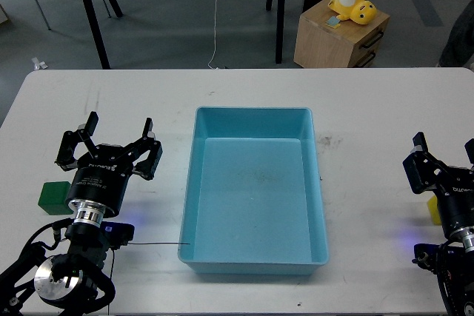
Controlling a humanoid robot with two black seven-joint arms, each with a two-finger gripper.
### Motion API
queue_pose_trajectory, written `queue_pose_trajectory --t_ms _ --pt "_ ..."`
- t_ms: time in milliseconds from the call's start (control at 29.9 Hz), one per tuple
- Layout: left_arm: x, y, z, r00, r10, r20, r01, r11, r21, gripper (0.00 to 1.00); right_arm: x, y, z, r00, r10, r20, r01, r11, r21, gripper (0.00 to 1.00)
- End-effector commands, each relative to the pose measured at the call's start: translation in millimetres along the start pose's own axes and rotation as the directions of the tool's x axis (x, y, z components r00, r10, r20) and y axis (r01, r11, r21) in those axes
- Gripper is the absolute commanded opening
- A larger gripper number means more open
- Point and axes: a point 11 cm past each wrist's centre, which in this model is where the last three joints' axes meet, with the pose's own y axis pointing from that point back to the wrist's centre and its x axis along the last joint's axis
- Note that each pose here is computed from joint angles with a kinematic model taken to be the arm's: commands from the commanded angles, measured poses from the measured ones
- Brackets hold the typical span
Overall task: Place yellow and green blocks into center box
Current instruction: 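Move the right gripper toward the yellow cube beside the bin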
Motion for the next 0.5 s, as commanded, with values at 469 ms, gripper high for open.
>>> queue_pose_trajectory --t_ms 469 --pt "2 0 -1 1.0 0.003 -0.003 -0.003 1.0 -0.001 1.0 -28 -4 -31 0.917 -0.123 -0.379 0.107 0.992 -0.063 0.99"
